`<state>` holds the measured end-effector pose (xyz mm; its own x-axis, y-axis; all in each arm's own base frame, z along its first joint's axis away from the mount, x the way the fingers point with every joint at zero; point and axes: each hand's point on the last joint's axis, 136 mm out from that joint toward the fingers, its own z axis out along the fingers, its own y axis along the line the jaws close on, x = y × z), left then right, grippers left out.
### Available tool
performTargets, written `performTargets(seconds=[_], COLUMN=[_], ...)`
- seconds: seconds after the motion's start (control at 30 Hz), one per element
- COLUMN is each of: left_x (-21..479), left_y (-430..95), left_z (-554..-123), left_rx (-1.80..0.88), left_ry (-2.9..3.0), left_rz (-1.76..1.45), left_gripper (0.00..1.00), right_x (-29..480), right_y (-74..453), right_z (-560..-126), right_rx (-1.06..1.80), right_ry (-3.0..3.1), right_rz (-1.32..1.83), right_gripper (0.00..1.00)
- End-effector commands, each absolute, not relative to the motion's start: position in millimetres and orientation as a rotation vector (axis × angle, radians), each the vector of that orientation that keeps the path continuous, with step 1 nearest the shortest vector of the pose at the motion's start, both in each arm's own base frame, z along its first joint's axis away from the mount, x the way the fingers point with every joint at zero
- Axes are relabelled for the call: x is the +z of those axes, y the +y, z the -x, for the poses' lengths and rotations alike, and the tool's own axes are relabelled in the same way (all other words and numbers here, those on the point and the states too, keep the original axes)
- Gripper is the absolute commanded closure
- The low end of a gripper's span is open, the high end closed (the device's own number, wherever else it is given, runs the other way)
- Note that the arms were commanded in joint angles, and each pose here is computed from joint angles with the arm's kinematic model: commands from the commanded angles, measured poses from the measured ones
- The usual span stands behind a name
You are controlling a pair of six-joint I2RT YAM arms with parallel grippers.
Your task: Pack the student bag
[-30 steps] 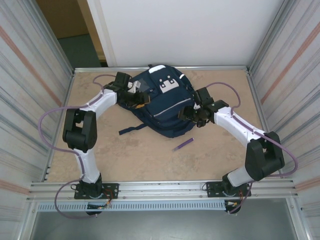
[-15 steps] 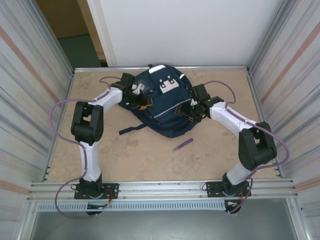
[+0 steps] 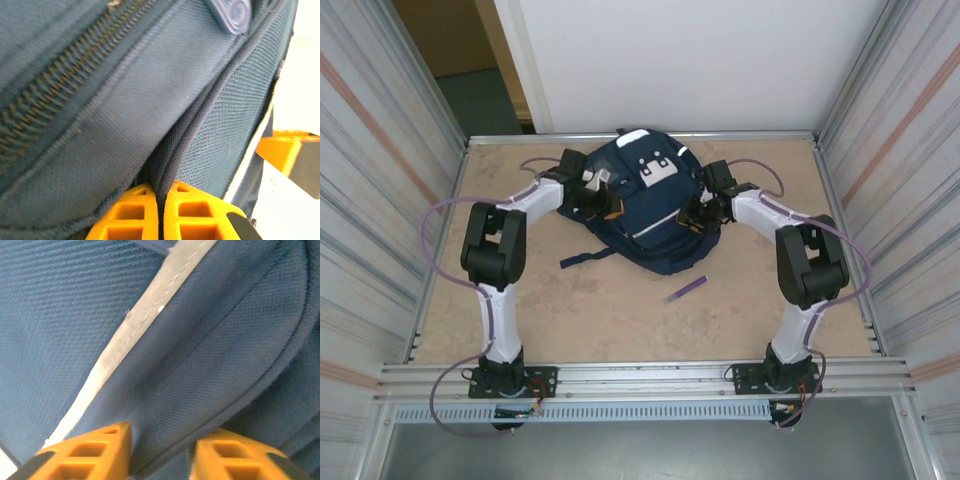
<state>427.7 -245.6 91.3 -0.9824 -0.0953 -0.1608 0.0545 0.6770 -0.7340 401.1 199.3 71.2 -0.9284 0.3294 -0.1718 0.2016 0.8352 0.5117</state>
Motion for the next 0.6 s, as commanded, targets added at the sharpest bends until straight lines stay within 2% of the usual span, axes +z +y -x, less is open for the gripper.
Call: performTargets(seconds=[0.0,0.27,0.33,0.43,0.57], left_x=[128,131,129,126,129], left_y=[-236,-208,-201,-194,-188], left_z=[-415,-383,-382,-381,-383], left_rx=[-1.236,-1.161,-1.101,-1.018,-1.003], left_ry=[2.632,2.576,2.548,2.507,2.441], left_rz=[0.106,0.344,0.408,0.494,0.700], left_gripper=[1.00,1.00,1.00,1.00,1.00], right_x=[79,71,72,85,111], right_y=[222,257,268,280,269], right_z=[-427,-472,-479,-482,-473], right_rx=[0.848,0.949,0.977,0.971,0.932], right_ry=[2.709,2.683,2.682,2.679,2.634], right_rz=[-0.291,-0.242,-0.223,-0.172,-0.172], right_gripper=[0.74,0.72,0.64,0.57,0.42])
